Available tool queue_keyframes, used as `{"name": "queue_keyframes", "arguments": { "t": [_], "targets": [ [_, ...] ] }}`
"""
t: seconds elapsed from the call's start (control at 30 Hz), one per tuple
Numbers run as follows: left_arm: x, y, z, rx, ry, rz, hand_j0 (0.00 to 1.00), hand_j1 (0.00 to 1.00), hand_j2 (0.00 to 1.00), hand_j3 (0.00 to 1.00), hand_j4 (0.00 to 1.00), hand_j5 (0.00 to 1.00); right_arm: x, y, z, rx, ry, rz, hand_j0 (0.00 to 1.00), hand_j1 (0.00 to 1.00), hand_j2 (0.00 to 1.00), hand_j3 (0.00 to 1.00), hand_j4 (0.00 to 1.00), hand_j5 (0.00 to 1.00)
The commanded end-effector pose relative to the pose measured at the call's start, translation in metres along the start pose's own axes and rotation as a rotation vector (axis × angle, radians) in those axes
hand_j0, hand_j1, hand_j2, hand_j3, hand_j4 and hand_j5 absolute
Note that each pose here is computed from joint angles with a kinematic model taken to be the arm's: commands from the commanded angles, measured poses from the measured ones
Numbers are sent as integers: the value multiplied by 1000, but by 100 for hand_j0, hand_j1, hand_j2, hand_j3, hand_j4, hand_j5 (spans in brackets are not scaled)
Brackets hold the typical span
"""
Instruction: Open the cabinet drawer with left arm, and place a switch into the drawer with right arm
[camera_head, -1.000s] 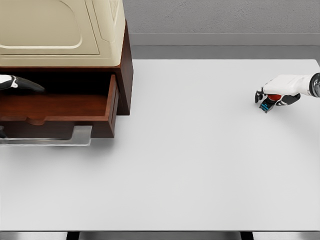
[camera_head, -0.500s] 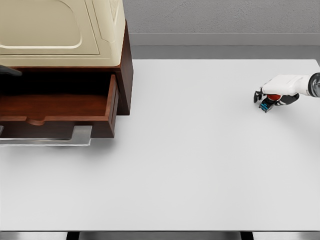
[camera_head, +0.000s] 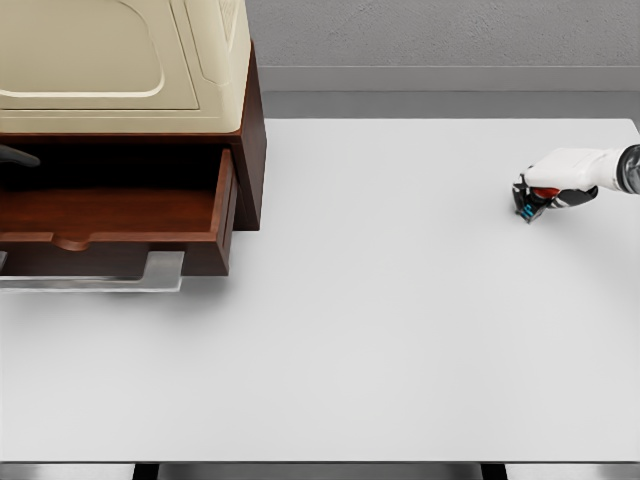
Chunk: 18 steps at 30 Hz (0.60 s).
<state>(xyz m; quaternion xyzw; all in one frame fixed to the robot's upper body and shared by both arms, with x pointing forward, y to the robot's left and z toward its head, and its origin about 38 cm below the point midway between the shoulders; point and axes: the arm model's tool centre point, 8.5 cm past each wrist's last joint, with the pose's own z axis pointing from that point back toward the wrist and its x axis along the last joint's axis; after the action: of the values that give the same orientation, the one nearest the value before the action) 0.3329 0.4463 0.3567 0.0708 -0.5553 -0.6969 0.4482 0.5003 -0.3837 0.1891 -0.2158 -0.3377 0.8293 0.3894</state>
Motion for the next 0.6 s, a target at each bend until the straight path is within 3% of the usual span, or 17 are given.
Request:
{"name": "queue_keyframes", "arguments": {
  "t": [0.0,0.17,0.4,0.57],
  "targets": [
    [-2,-1,0,-13,15,-14,100,100,100,100,100,100,-1,-1,2,-6,4,-5,42,42,42,42,42,42],
    [-3,-2,-1,-10,13,-11,100,100,100,100,100,100,-4,-6,6,-30,8,-14,42,42,42,42,42,42],
    [-3,-3,-4,-8,6,-8,100,100,100,100,100,100,4,-31,10,-83,-6,29,42,42,42,42,42,42],
    [-3,-3,-4,-8,6,-8,100,100,100,100,100,100,30,-72,18,-164,-57,134,42,42,42,42,42,42]
  ]
}}
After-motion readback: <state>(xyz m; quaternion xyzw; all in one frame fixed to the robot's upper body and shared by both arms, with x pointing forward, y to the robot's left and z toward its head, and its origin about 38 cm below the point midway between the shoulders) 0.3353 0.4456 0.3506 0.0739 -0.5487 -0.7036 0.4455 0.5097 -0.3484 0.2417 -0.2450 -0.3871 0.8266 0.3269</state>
